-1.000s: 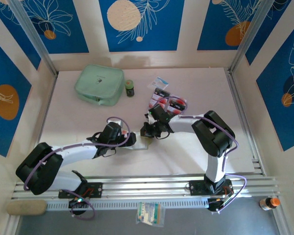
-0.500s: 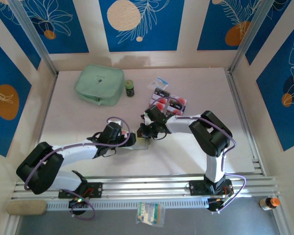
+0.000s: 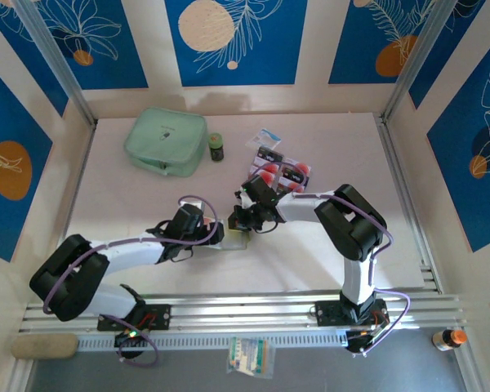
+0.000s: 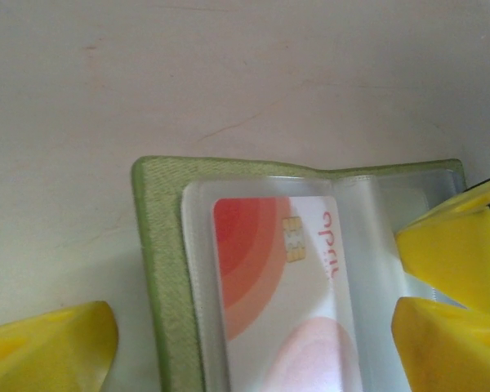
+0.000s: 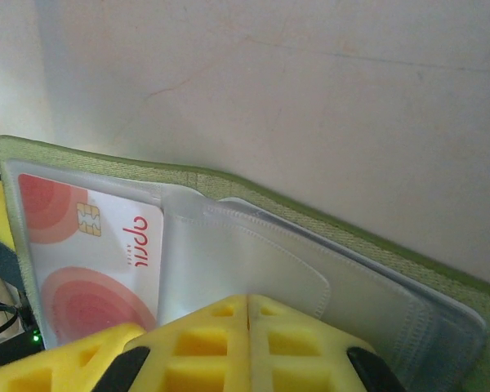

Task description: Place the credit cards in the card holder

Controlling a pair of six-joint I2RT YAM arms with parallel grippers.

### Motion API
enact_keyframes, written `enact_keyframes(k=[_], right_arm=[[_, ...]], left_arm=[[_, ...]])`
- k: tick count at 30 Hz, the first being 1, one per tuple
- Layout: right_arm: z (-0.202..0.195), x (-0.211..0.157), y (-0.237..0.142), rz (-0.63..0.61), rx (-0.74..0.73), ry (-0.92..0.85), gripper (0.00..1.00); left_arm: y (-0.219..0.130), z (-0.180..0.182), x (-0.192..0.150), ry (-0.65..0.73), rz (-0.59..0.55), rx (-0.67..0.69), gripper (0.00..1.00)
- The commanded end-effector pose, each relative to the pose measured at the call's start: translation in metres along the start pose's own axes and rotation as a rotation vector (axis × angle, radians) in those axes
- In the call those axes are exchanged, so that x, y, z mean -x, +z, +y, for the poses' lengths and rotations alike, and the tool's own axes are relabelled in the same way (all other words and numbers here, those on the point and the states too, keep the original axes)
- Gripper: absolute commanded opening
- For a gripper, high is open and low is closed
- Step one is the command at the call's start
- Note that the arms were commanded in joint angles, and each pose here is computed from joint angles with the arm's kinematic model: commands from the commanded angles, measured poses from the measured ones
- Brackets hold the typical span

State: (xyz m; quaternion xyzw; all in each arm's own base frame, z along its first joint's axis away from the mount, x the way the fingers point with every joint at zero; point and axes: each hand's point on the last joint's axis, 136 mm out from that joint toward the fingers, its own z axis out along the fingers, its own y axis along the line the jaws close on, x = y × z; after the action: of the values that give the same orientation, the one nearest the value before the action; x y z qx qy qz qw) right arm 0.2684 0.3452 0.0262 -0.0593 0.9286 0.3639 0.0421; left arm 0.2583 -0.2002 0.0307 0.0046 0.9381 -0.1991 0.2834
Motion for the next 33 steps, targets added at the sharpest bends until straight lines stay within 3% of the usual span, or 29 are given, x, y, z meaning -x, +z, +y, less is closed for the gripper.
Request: enact_keyframes(k=[1,7,14,20,33], right_arm=[[0.006,-0.001,0.003,0.02,0.023,0.013,0.0],[0.007,-0.001,0.002,0.02,0.03,0.014,0.0],[0.006,-0.002,0.004,0.025,0.028,0.017,0.0],[0.005,-0.003,0.005,0.028,0.027,0.021,0.0],[0.007,-0.002,0.003,0.023,0.042,0.028,0.0]], left_arm=[[0.008,-0.001,-0.019,0.018,0.076,-0.011,0.85],[0.009,0.0,-0.021,0.019,0.08,-0.008,0.84],[-0.006,-0.011,-0.003,0.002,0.015,-0.046,0.96],[-0.01,-0.021,0.005,0.024,0.011,-0.069,0.99],[0.008,0.0,-0.025,0.094,0.102,0.041,0.92]])
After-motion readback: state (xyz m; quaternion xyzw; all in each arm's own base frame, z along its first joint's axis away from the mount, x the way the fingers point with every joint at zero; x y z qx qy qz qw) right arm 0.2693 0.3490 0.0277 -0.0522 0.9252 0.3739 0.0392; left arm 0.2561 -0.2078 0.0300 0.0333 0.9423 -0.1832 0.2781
